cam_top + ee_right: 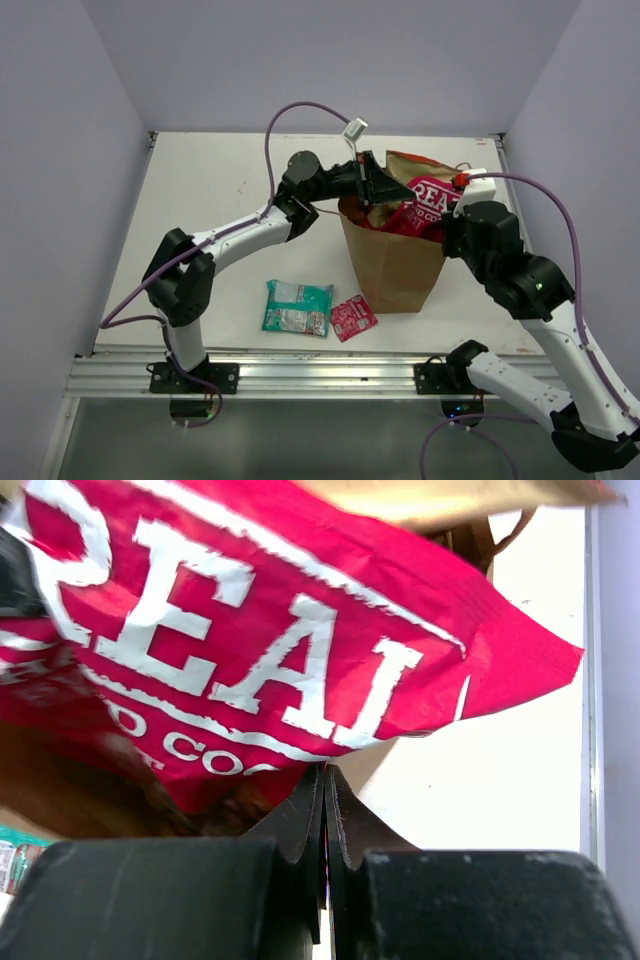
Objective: Place the snacks into the paper bag
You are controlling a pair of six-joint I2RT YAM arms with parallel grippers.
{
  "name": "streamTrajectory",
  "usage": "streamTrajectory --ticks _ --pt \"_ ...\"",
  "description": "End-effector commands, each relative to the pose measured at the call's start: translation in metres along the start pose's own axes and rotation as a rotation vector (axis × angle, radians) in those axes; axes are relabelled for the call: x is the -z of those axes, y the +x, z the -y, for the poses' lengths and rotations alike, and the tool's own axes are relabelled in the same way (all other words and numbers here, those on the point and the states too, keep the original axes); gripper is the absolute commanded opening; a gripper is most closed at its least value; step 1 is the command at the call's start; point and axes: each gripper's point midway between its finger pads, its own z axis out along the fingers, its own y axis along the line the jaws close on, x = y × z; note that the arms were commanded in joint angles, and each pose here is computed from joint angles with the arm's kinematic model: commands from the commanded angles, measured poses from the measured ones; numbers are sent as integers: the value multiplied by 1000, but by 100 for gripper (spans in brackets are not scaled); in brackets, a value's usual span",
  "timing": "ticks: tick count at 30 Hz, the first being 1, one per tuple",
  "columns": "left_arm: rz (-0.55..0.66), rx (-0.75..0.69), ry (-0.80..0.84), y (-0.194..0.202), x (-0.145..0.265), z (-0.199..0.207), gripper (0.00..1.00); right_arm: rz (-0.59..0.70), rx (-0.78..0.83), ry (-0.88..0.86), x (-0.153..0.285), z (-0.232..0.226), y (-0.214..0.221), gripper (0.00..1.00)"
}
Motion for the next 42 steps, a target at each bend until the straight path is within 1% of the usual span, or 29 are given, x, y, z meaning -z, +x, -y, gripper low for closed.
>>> streamTrajectory --ticks 1,8,11,12,13,14,15,16,17,18,19,20,21,22,23,24,25,26,27,29,30,31,32,33,34,35,36,38,42 --pt "17 -145 -4 -9 21 5 0 30 -16 -31 3 -5 -9 0" --pt "-40 -158 -96 11 33 -28 0 29 -14 -30 4 -5 -9 0" --pt "-38 -223 -122 3 33 -25 0 27 -13 -25 4 -4 -8 0" --pt "-13 -262 -138 -9 31 -15 5 24 -12 -26 4 -4 -8 0" --pt "-29 -309 -183 -12 32 -18 28 21 -11 -27 4 -4 -6 0" --pt "-2 -377 -177 -32 26 1 35 18 -10 -25 3 -4 -6 0" --pt "43 -437 -202 -50 26 16 37 18 -9 -28 2 -5 -6 0" --pt "40 -510 -242 -58 28 21 39 14 -9 -34 1 -6 -5 0" --pt "83 -581 -253 -77 28 40 49 15 -11 -36 2 -7 -5 0" --pt "165 -691 -313 -100 37 63 56 13 -11 -38 1 -8 -5 0" --pt "213 -735 -360 -113 46 74 67 12 -11 -37 0 -8 -5 0" --pt "253 -755 -421 -116 58 74 71 13 -12 -39 1 -8 -5 0" --pt "405 -795 -522 -143 88 102 75 14 -12 -39 1 -8 -6 0" --pt "463 -811 -603 -151 108 104 77 14 -12 -40 1 -8 -5 0" --pt "464 -780 -737 -144 131 82 78 16 -13 -39 1 -8 -6 0" --pt "598 -741 -912 -158 175 87 78 15 -11 -37 0 -8 -5 0" --pt "559 -684 -1077 -141 204 62 79 17 -12 -39 0 -8 -6 0" --pt "608 -638 -1273 -128 249 44 79 18 -12 -42 0 -9 -7 0" --pt "618 -569 -1360 -112 269 28 80 21 -13 -39 1 -8 -8 0" --pt "484 -482 -1589 -54 318 -15 83 25 -12 -45 0 -9 -8 0" --pt "518 -381 -1639 -35 332 -27 86 22 -8 -48 0 -10 -8 0" --pt "437 -332 -1716 -6 350 -41 88 24 -7 -45 -1 -10 -9 0" --pt "380 -285 -1754 21 362 -58 88 19 -4 -50 -3 -11 -8 0" --pt "347 -217 -1725 40 359 -68 88 20 -4 -63 -3 -14 -9 0" --pt "332 -185 -1717 52 360 -76 88 18 -4 -67 -4 -15 -8 0" --pt "284 -154 -1737 75 369 -89 88 20 -5 -75 -4 -17 -9 0" --pt "268 -111 -1730 87 369 -96 88 21 -9 -79 -4 -17 -9 0" --pt "202 -74 -1792 110 382 -108 89 28 -16 -88 -1 -18 -8 0" --pt "93 -19 -1823 142 392 -123 89 38 -15 -72 1 -13 -6 0"
